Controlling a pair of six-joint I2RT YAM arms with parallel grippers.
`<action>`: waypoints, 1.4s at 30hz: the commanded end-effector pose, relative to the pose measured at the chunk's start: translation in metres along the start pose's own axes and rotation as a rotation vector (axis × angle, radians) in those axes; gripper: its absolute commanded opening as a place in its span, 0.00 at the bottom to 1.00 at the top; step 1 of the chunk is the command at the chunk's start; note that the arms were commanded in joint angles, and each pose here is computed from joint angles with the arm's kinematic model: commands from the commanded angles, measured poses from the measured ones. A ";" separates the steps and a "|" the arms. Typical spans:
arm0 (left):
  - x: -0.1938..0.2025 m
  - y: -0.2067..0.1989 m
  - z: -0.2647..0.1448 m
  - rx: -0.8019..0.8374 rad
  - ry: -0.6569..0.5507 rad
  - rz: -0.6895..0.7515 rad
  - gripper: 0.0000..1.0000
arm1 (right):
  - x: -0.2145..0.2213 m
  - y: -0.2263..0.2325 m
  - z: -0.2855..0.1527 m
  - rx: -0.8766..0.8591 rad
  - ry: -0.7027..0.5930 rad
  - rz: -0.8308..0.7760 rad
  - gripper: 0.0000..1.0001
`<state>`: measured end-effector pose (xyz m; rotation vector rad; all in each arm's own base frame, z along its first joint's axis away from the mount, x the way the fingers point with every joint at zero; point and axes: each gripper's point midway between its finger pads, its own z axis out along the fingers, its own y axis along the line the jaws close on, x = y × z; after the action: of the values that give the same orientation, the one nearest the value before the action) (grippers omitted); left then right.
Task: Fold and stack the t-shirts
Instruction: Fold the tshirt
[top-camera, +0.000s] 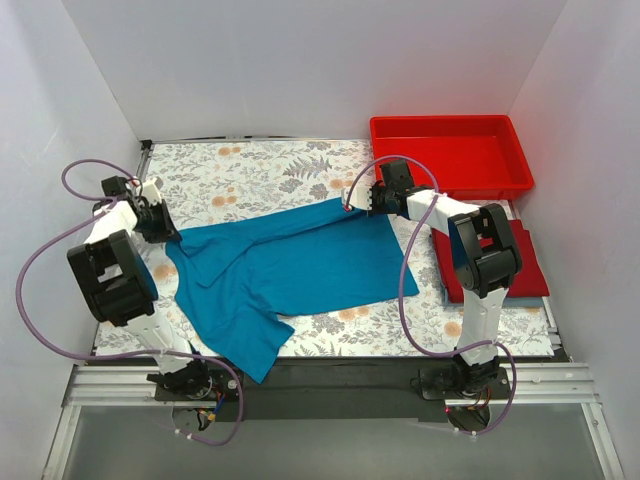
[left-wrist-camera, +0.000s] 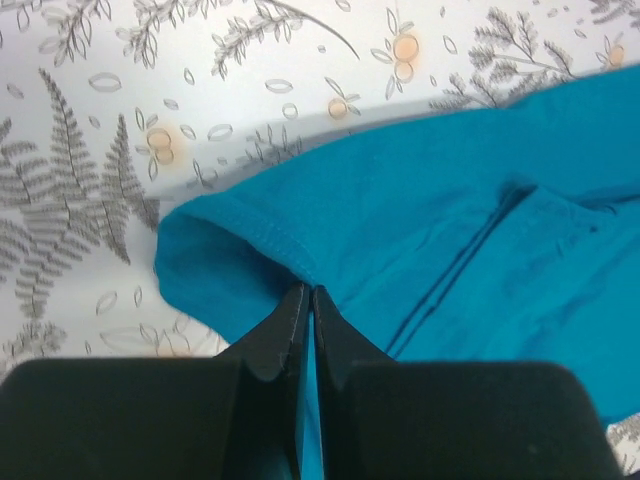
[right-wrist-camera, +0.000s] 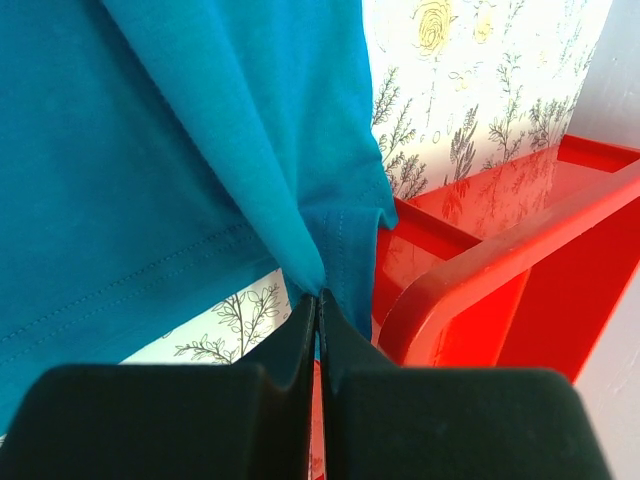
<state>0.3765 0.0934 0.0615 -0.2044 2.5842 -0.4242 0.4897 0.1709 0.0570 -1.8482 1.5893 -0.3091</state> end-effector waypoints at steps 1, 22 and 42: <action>0.006 -0.011 -0.028 -0.026 -0.010 0.014 0.00 | -0.001 -0.011 -0.005 0.018 0.011 -0.011 0.01; 0.001 -0.021 -0.032 0.016 -0.062 0.157 0.34 | -0.001 -0.010 -0.003 0.015 0.011 -0.013 0.01; 0.125 -0.073 -0.017 -0.032 0.308 0.627 0.43 | -0.001 -0.009 0.001 -0.003 0.021 -0.002 0.01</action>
<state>0.2675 -0.0040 0.0498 0.6617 2.7281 -0.2509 0.4913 0.1705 0.0565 -1.8564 1.6020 -0.3092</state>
